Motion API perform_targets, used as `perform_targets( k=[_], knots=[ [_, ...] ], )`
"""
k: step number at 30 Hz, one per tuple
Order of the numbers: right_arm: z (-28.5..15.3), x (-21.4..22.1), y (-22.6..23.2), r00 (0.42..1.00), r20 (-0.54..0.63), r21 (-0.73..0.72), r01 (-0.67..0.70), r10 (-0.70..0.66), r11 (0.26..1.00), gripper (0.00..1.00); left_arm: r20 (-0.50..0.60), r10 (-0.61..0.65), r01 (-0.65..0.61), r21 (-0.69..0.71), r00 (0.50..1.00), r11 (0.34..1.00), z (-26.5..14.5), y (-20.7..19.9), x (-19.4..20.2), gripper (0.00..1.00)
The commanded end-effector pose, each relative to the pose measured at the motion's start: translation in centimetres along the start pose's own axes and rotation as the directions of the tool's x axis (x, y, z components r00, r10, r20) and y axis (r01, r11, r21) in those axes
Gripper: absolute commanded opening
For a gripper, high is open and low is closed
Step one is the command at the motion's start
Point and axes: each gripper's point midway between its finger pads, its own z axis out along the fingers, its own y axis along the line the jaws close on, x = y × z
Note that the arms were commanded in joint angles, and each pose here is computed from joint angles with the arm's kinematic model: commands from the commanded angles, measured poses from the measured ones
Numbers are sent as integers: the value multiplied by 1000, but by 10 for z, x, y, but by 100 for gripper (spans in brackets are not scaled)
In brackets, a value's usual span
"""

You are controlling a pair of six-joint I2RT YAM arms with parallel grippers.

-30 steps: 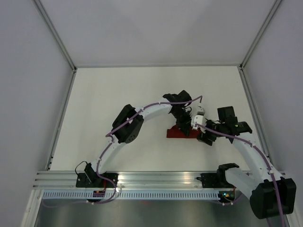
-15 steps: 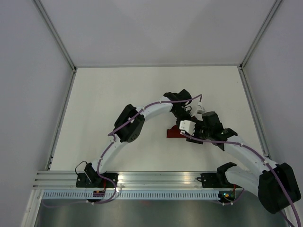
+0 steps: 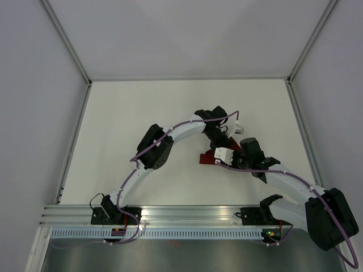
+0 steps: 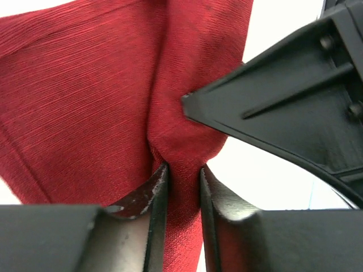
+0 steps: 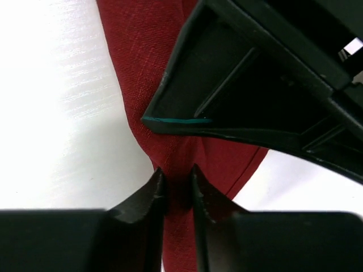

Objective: Fold the napkin, place the utensils inside, and roll it up
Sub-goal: Roll the napkin with the utensil

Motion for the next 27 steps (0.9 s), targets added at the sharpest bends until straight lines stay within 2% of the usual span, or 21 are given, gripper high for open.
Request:
perform_targets(
  k=[1,2,4,6,7,8,11,13,14,15,16,17,21,23,25,26,27],
  knots=[
    [4,12,10,999,-41,-18,-30,30,999,21,-44,-196,195,-36,980,980,9,23,28,32],
    [5,11,10,999,-41,-24,-33,32,999,19,-20,-207,206,-29,978,978,7,22,23,34],
    [7,11,16,998,-44,-63,-36,34,997,13,75,-204,205,-9,976,979,-2,13,1,50],
    [9,13,17,998,-54,-97,-46,41,994,12,152,-238,235,33,959,971,-16,-5,-16,52],
    [10,12,20,998,-46,-118,-51,46,992,11,228,-191,189,29,955,981,-22,-4,-35,51],
    [10,10,15,998,-44,-121,-50,45,991,10,261,-206,210,12,943,978,-28,-1,-40,52],
    [12,11,16,997,-48,-173,-70,62,982,9,379,-306,351,-54,873,935,-56,16,-54,52],
    [11,9,14,996,-52,-205,-77,67,976,8,483,-274,361,-96,831,927,-83,20,-73,51],
    [11,13,19,995,-63,-250,-96,82,964,8,525,-324,447,-124,787,886,-92,37,-61,51],
    [10,14,20,994,-66,-268,-101,86,958,9,560,-316,458,-131,766,879,-101,39,-62,51],
    [11,10,13,994,-58,-272,-101,88,957,8,638,-260,451,-154,725,879,-130,38,-76,51],
    [10,12,12,993,-63,-284,-114,100,952,8,653,-285,503,-172,702,847,-131,47,-59,52],
    [13,19,20,988,-82,-391,-150,128,908,8,806,-120,531,-262,579,806,-186,49,-59,51],
    [13,21,20,984,-101,-437,-177,147,882,8,836,-24,519,-318,548,793,-205,43,-56,51],
    [16,16,9,985,-91,-463,-175,149,869,8,839,39,514,-369,543,774,-214,39,-54,51],
    [16,22,19,976,-132,-521,-219,175,825,8,838,100,518,-421,537,745,-219,43,-46,51],
    [19,16,6,978,-110,-527,-207,175,824,8,845,156,506,-443,511,740,-233,31,-48,51]
  ],
)
